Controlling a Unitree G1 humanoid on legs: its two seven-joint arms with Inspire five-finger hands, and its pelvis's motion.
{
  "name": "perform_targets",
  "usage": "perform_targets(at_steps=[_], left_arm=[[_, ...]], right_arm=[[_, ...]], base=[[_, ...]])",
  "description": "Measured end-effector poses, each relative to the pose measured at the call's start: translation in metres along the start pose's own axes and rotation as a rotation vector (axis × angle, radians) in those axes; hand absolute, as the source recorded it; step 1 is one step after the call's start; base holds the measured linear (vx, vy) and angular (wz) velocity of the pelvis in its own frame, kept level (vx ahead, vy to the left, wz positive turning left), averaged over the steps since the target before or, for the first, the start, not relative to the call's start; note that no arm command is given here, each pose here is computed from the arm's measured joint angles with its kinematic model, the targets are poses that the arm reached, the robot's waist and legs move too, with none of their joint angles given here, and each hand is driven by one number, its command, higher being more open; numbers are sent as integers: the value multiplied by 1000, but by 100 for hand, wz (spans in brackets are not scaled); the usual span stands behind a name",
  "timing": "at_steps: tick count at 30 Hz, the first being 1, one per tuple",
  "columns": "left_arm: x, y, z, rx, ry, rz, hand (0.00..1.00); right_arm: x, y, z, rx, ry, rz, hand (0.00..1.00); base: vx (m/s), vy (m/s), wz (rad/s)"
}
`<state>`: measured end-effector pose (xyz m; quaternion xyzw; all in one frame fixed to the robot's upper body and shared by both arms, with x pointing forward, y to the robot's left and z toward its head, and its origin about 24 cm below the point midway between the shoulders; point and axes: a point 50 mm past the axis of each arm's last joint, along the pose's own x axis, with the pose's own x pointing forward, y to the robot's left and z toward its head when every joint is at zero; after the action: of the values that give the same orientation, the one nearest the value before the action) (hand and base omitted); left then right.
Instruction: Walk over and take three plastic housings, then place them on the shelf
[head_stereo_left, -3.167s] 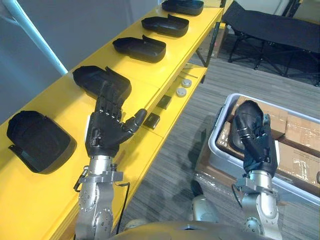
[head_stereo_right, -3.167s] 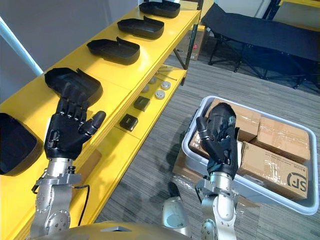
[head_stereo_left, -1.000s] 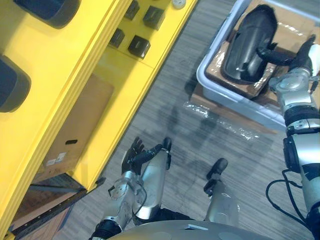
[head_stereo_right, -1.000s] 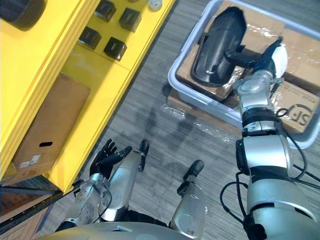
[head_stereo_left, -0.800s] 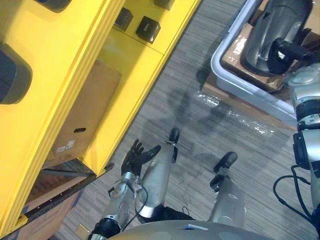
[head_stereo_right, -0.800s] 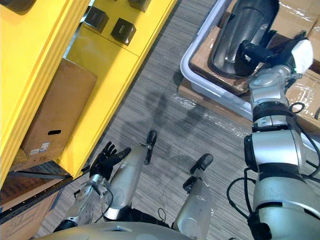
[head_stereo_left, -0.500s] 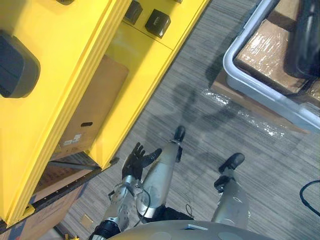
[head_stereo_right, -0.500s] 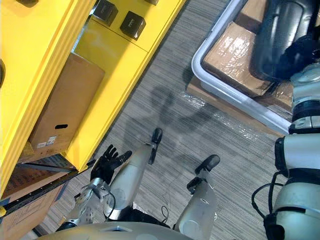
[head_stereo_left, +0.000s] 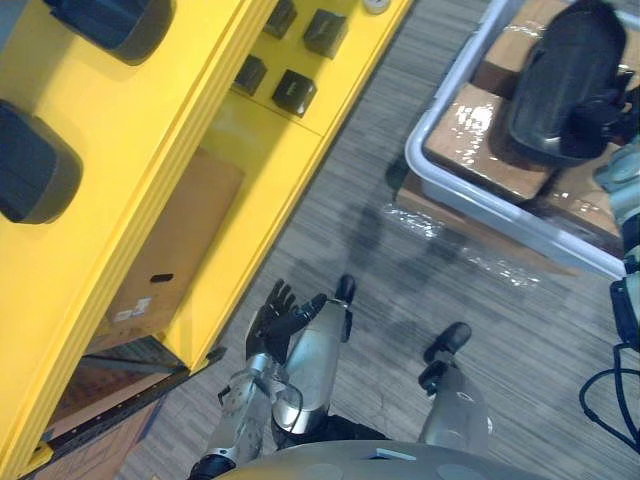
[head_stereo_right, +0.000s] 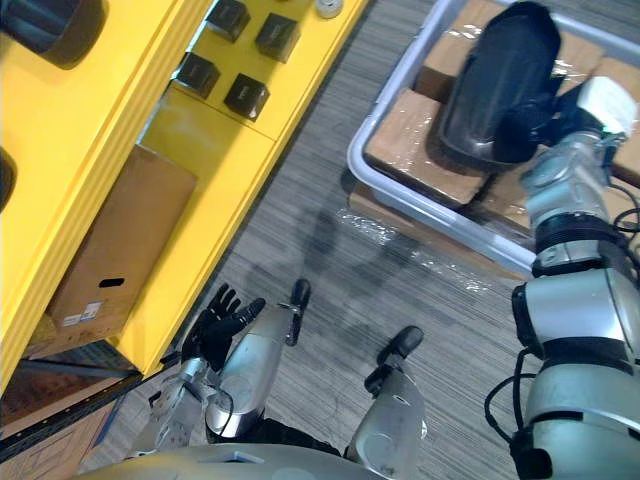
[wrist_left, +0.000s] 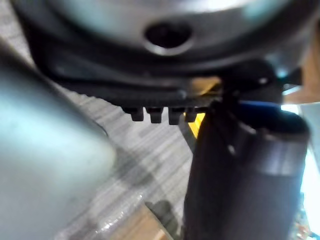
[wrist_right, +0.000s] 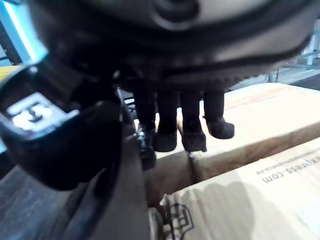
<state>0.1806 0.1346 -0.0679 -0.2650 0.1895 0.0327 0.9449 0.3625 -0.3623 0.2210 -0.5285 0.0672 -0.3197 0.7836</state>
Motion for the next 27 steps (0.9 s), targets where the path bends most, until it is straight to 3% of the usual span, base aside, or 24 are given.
perform_targets(at_steps=[12,17,21,27], left_arm=[[16,-54,97,61,-318,-308,100],[45,-74,87,-14,-89,-414,100],[72,-55,65,-152,153,-298,100],[81,-50,79,-327,159,-308,100]], right_arm=[[-29,44,61,69,-259,29,0],[-50,74,70,34,-352,74,0],[-73,93,88,42,-492,102,0],[-96,102,99,54,-631,112,0]], base=[[10,-47,-12],[44,-29,-20],[30,-10,-25],[-30,-9,-20]])
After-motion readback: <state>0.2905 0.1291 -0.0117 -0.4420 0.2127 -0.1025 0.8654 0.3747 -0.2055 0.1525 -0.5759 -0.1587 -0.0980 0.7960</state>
